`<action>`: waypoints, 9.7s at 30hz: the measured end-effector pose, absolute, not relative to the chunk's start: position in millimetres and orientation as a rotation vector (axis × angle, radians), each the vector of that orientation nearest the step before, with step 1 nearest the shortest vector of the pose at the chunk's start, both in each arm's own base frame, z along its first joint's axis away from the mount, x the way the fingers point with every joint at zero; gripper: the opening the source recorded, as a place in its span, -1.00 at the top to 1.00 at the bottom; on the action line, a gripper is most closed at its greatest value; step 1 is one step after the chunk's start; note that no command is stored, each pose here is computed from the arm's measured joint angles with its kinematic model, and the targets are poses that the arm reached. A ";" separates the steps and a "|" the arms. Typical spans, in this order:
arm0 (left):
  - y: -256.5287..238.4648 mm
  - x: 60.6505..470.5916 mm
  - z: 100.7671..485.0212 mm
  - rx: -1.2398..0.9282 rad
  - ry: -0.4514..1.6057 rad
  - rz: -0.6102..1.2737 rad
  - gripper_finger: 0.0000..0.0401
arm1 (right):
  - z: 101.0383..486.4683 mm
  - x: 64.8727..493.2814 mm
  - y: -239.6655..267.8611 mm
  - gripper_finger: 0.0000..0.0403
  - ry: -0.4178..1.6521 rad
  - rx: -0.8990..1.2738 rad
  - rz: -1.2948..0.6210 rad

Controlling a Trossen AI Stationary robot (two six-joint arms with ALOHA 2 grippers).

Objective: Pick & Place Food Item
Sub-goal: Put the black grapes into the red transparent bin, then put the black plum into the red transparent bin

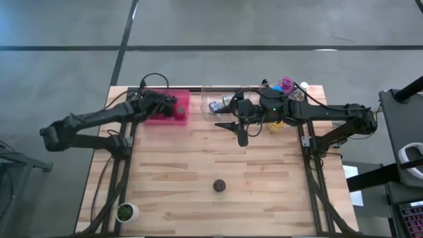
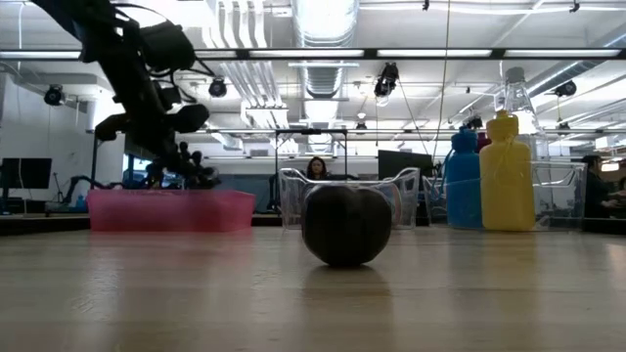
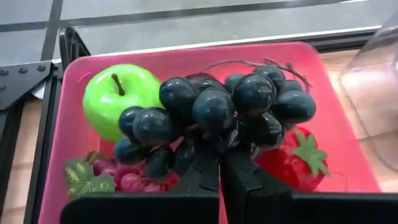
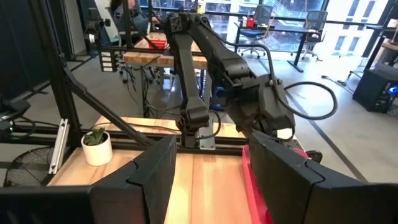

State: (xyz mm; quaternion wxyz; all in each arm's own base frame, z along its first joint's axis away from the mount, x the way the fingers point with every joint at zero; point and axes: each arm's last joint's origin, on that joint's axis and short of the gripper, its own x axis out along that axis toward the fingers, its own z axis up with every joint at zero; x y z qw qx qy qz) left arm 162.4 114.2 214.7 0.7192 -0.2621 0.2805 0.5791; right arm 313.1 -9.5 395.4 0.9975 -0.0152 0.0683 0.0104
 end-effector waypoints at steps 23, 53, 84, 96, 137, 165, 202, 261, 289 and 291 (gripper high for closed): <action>116.4 161.5 225.8 -0.612 0.579 1.178 0.18 | 389.2 308.9 -9.2 0.03 0.218 0.014 0.024; 13.9 185.0 290.5 -0.490 0.536 0.316 0.87 | 221.9 324.0 37.7 0.94 1.275 0.329 0.362; 10.4 163.5 352.8 -0.449 0.317 0.235 0.87 | 136.7 392.3 74.8 0.96 1.072 0.302 0.794; 10.4 163.5 352.8 -0.449 0.317 0.235 0.87 | 135.9 400.4 59.3 0.96 1.002 0.182 0.681; 5.5 182.1 341.3 -0.354 0.420 0.131 0.52 | 280.9 329.3 22.9 0.96 0.827 0.047 0.192; -56.6 270.2 282.6 -0.008 0.776 -0.111 0.42 | 301.8 206.9 17.3 0.96 0.411 0.124 0.196; -71.0 314.5 259.6 -0.092 0.996 0.001 0.42 | 302.5 213.8 17.6 0.96 0.411 0.104 0.197; -108.7 339.6 141.8 0.163 1.051 -0.144 -0.34 | 302.3 213.8 17.6 0.96 0.412 0.104 0.197; -35.0 292.1 256.0 -0.043 0.871 0.339 -0.07 | 302.3 213.8 17.5 0.96 0.412 0.104 0.196; -24.1 282.3 266.5 -0.112 0.855 0.398 -0.07 | 302.1 213.7 17.5 0.96 0.413 0.104 0.197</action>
